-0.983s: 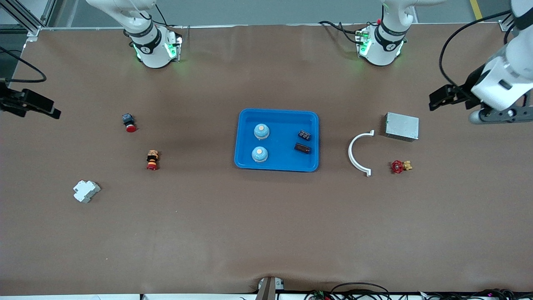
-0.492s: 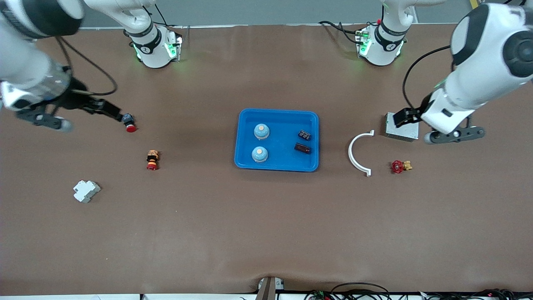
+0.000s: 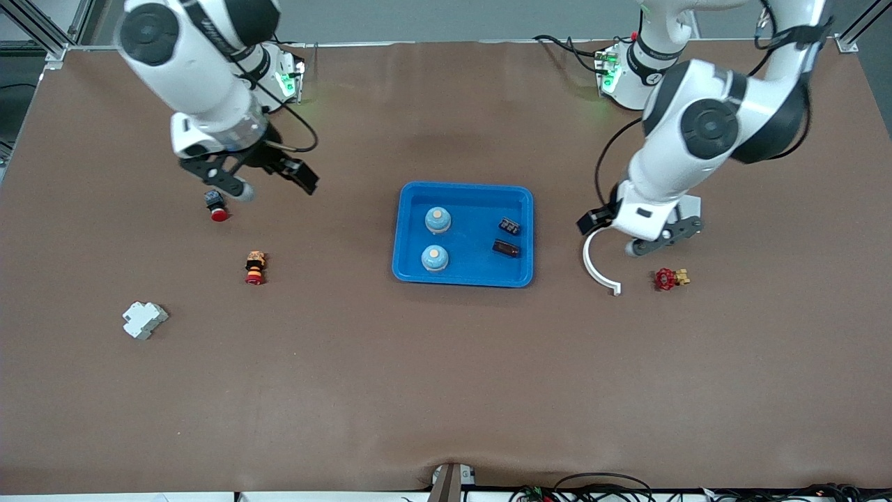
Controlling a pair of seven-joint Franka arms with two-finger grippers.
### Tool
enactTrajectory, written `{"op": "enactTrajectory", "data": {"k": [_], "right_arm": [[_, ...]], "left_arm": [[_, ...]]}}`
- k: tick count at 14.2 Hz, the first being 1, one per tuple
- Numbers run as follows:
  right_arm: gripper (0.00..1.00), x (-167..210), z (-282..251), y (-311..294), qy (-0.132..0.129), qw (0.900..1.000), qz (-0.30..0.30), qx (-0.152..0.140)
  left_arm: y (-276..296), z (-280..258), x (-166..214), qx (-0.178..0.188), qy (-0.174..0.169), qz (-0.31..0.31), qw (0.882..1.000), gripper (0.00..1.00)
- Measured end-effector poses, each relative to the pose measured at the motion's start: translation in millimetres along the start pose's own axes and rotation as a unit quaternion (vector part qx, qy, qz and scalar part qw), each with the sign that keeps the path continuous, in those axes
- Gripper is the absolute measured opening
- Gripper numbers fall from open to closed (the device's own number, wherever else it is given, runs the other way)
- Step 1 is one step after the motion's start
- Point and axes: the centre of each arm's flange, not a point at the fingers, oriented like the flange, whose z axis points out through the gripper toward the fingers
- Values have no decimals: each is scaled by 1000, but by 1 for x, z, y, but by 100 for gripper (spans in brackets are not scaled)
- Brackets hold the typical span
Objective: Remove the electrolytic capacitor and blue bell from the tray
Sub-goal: 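Move both grippers from rest toward the blue tray, then grasp a black capacitor with the left gripper while the right gripper reaches a bell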
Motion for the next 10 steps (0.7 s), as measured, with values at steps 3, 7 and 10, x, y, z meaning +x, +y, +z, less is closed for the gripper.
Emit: {"op": "enactTrajectory", "data": {"k": [3,7,10], "right_arm": [[100,-50,31,-33,3,1000,27,9],[100,-97,98,-74,-3,999,47,1],[100,-112,140,-96,-8,998,60,-15]], "left_arm": [[29,37,-21,5,-16,-33,999,74],[58,75,-48,17,-6,-71,997,73],[71,112,-64,34,-13,-93,995,76]]}}
